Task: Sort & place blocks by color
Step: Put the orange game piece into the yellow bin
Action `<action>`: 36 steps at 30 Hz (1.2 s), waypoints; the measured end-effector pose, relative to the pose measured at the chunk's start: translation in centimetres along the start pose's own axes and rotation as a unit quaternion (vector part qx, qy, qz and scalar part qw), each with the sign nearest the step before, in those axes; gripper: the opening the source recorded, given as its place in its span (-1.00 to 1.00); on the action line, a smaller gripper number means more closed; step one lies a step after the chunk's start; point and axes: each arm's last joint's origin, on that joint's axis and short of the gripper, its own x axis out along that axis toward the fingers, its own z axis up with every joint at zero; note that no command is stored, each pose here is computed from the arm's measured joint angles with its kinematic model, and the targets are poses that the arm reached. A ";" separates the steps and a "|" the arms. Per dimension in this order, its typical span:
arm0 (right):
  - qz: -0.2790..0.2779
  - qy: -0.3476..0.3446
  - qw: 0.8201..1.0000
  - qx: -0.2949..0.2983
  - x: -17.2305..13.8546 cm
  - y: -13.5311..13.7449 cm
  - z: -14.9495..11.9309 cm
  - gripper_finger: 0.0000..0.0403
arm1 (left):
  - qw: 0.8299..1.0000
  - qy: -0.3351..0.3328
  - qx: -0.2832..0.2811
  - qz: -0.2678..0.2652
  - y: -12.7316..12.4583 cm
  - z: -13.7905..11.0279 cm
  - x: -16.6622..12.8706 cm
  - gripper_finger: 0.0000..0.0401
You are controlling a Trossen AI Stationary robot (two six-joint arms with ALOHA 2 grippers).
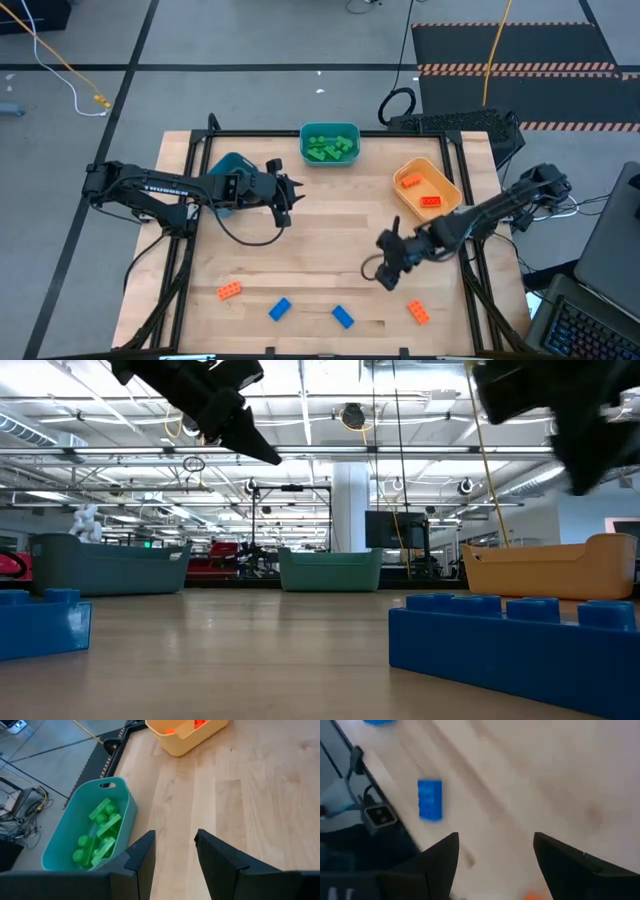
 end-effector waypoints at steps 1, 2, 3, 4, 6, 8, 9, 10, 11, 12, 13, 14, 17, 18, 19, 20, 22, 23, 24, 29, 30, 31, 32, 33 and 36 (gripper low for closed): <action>0.002 0.014 1.000 0.017 0.1 0.2 -0.7 0.22 | 1.000 -0.003 0.000 0.001 0.0 0.1 0.0 -0.28; 0.003 0.027 0.999 0.034 0.1 0.4 -1.5 0.21 | 1.000 -0.005 -0.001 0.001 0.0 0.1 0.0 -0.28; 0.003 0.037 0.998 0.054 0.2 0.6 -2.2 0.20 | 1.000 -0.006 -0.001 0.001 0.0 0.1 0.0 -0.28; 0.003 0.047 0.996 0.071 0.2 0.7 -2.8 0.19 | 1.000 -0.005 -0.001 0.001 0.0 0.1 0.0 -0.28; 0.000 0.066 0.992 0.104 0.2 0.9 -3.9 0.18 | 1.000 0.003 0.001 -0.001 0.0 -0.1 0.0 -0.28; -0.004 0.076 0.989 0.129 0.3 1.1 -4.8 0.17 | 1.000 0.012 0.005 -0.003 -0.1 -0.2 0.0 -0.28; -0.008 0.080 0.987 0.142 0.4 1.1 -5.2 0.17 | 1.000 0.016 0.006 -0.004 -0.1 -0.3 0.0 -0.28; -0.013 0.084 0.985 0.153 0.5 1.2 -5.5 0.17 | 1.000 0.018 0.007 -0.005 -0.1 -0.4 0.0 -0.28; -0.018 0.087 0.983 0.160 0.7 1.2 -5.9 0.17 | 1.000 0.020 0.007 -0.005 -0.1 -0.4 0.0 -0.28; -0.023 0.091 0.982 0.162 0.9 1.2 -6.2 0.17 | 1.000 0.020 0.008 -0.005 -0.1 -0.4 0.0 -0.28; -0.028 0.095 0.982 0.162 1.1 1.2 -6.6 0.17 | 1.000 0.020 0.007 -0.005 -0.1 -0.4 0.0 -0.28; -0.032 0.098 0.981 0.165 1.3 1.3 -6.9 0.17 | 1.000 0.020 0.007 -0.005 -0.1 -0.4 0.0 -0.28; -0.058 0.111 0.977 0.173 2.1 1.1 -7.6 0.17 | 1.000 0.022 0.007 -0.006 -0.1 -0.4 0.0 -0.28; -0.067 0.116 0.975 0.177 2.4 1.0 -7.8 0.17 | 1.000 0.022 0.008 -0.009 -0.1 -0.5 0.0 -0.28; -0.076 0.121 0.973 0.182 2.7 0.9 -7.9 0.17 | 1.000 0.023 0.008 -0.013 -0.1 -0.5 0.0 -0.28; -0.086 0.123 0.972 0.183 2.9 0.8 -8.0 0.17 | 1.000 0.024 0.007 -0.015 -0.1 -0.5 0.0 -0.28; -0.103 0.122 0.970 0.183 3.4 0.6 -8.2 0.17 | 1.000 0.024 0.006 -0.016 -0.1 -0.5 0.0 -0.28; -0.114 0.121 0.969 0.184 3.6 0.4 -8.3 0.17 | 1.000 0.024 0.006 -0.016 -0.1 -0.5 0.0 -0.28; -0.125 0.120 0.967 0.184 3.8 0.2 -8.3 0.17 | 1.000 0.024 0.006 -0.016 -0.1 -0.5 0.0 -0.28; -0.171 0.143 0.957 0.184 4.2 -0.5 -8.5 0.17 | 1.000 0.025 -0.007 -0.016 -0.2 -0.5 0.0 -0.28; -0.174 0.147 0.957 0.180 4.3 -0.5 -8.5 0.17 | 1.000 0.026 -0.008 -0.016 -0.2 -0.5 0.0 -0.28; -0.176 0.149 0.957 0.177 4.4 -0.6 -8.5 0.17 | 1.000 0.026 -0.008 -0.016 -0.2 -0.6 0.0 -0.28; -0.177 0.149 0.957 0.177 4.4 -0.6 -8.5 0.17 | 0.999 0.026 -0.008 -0.016 -0.2 -0.6 0.0 -0.28; -0.176 0.149 0.957 0.176 4.4 -0.6 -8.5 0.17 | 0.999 0.027 -0.007 -0.017 -0.2 -0.6 0.0 -0.28; -0.164 0.151 0.959 0.176 4.5 -0.3 -8.6 0.17 | 0.999 0.028 -0.006 -0.017 -0.2 -0.6 0.0 -0.28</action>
